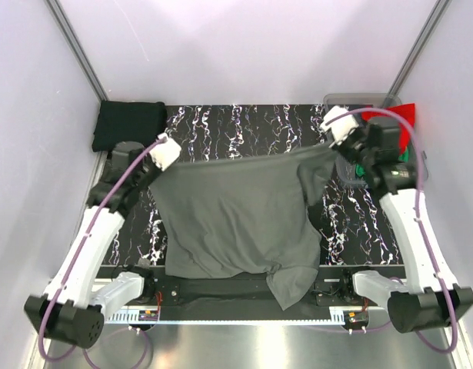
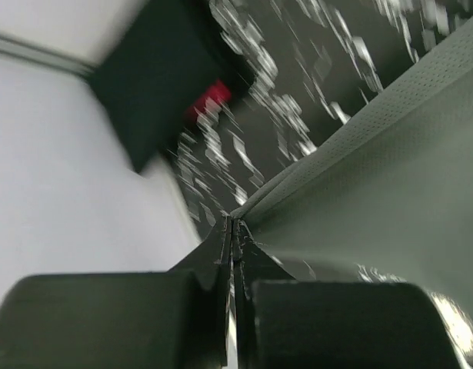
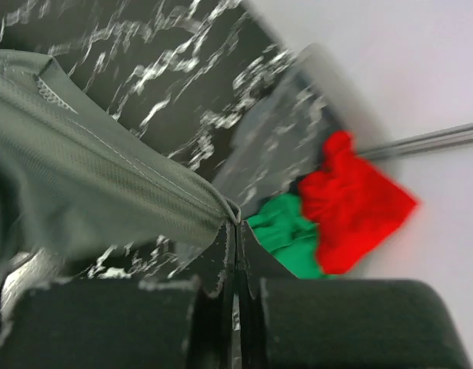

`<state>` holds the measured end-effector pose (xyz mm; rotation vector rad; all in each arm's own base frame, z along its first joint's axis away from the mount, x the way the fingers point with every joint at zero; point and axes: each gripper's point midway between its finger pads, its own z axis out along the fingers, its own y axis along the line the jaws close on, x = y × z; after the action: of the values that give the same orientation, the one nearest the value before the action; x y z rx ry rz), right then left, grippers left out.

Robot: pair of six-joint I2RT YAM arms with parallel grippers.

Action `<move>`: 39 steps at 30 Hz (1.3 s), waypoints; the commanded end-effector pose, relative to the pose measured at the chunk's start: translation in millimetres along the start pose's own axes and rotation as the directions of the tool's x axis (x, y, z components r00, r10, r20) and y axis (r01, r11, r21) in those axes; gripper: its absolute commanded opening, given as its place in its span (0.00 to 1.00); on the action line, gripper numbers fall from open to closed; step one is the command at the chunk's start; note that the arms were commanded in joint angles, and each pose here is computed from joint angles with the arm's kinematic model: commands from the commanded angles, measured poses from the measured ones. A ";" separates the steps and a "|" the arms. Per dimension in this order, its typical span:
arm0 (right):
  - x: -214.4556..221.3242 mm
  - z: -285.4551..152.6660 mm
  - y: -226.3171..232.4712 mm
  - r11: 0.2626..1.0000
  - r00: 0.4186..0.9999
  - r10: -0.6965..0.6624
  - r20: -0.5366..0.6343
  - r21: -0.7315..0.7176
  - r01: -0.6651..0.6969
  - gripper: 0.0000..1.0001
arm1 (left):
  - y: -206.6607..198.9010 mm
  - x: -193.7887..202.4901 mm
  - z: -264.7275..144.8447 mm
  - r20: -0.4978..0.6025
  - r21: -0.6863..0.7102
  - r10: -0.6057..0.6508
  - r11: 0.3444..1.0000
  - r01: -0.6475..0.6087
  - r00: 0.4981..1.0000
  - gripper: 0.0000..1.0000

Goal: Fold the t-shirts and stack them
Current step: Flatten the tshirt out

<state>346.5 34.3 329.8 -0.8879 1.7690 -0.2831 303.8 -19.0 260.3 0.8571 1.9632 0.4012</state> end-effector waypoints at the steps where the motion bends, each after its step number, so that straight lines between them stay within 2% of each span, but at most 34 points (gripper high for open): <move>1: -7.3 31.8 -11.2 0.997 0.995 -0.045 0.086 0.067 0.039 0.00 | -2.2 15.7 30.2 -0.026 -0.018 0.006 1.000 -0.007 1.000 0.00; 6: 23.8 100.2 -6.3 0.998 1.000 -0.013 0.006 0.060 0.012 0.00 | 9.5 18.7 81.1 -0.059 -0.043 -0.040 0.998 0.037 0.997 0.00; 7: 36.6 126.4 -2.8 0.999 0.999 0.019 -0.031 0.052 -0.018 0.00 | 10.4 17.5 98.5 -0.078 -0.032 -0.046 0.999 0.043 0.996 0.00; 8: 26.4 136.2 -14.3 0.997 0.999 0.030 -0.018 0.069 -0.028 0.00 | 16.4 12.7 109.4 -0.068 -0.044 -0.057 0.998 0.054 0.996 0.00; 9: 41.6 163.4 -6.2 0.997 0.996 0.063 -0.063 0.044 -0.060 0.00 | 27.3 0.8 117.3 -0.048 -0.065 -0.072 0.995 0.069 0.996 0.00; 11: 32.7 186.3 -18.6 0.996 0.996 0.074 -0.055 0.056 -0.071 0.00 | 23.2 6.1 150.7 -0.097 -0.038 -0.082 0.996 0.079 0.992 0.00; 12: 50.6 210.6 -7.1 0.996 0.992 0.083 -0.099 0.026 -0.080 0.00 | 37.0 -8.1 157.8 -0.076 -0.063 -0.098 0.994 0.094 0.992 0.00; 14: 48.3 229.4 -15.3 0.996 0.992 0.081 -0.100 0.040 -0.077 0.00 | 31.7 -0.2 186.4 -0.126 -0.039 -0.100 0.995 0.096 0.987 0.00; 15: 64.6 248.1 -6.4 0.995 0.986 0.095 -0.139 0.029 -0.092 0.00 | 34.4 -3.0 201.6 -0.130 -0.037 -0.109 0.994 0.105 0.986 0.00; 18: 74.7 277.6 -5.4 0.994 0.981 0.111 -0.160 0.030 -0.108 0.00 | 44.8 -15.9 223.4 -0.107 -0.048 -0.118 0.992 0.114 0.987 0.00; 22: 78.0 303.7 -5.5 0.993 0.979 0.121 -0.162 0.031 -0.118 0.00 | 37.5 -12.7 259.8 -0.126 -0.017 -0.094 0.996 0.092 0.988 0.00; 29: 62.3 339.9 -28.2 0.983 0.981 0.163 -0.109 0.099 -0.153 0.00 | 51.8 -15.9 297.1 -0.124 -0.072 -0.052 0.996 0.043 0.991 0.00; 31: 69.5 351.9 -24.6 0.985 0.981 0.151 -0.120 0.098 -0.140 0.00 | 58.1 -20.2 305.7 -0.118 -0.090 -0.042 0.995 0.031 0.992 0.00; 37: 56.9 362.0 -31.0 0.981 0.981 0.170 -0.095 0.109 -0.159 0.00 | 68.2 -33.9 300.7 -0.072 -0.117 -0.063 0.992 0.054 0.995 0.00; 39: 57.6 363.5 -29.8 0.980 0.979 0.177 -0.097 0.106 -0.167 0.00 | 70.1 -37.3 300.5 -0.060 -0.126 -0.089 0.989 0.080 0.994 0.06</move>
<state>666.4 57.1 137.1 -0.7176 1.9502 -0.2793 582.2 -22.3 117.6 0.7938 2.1236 0.4555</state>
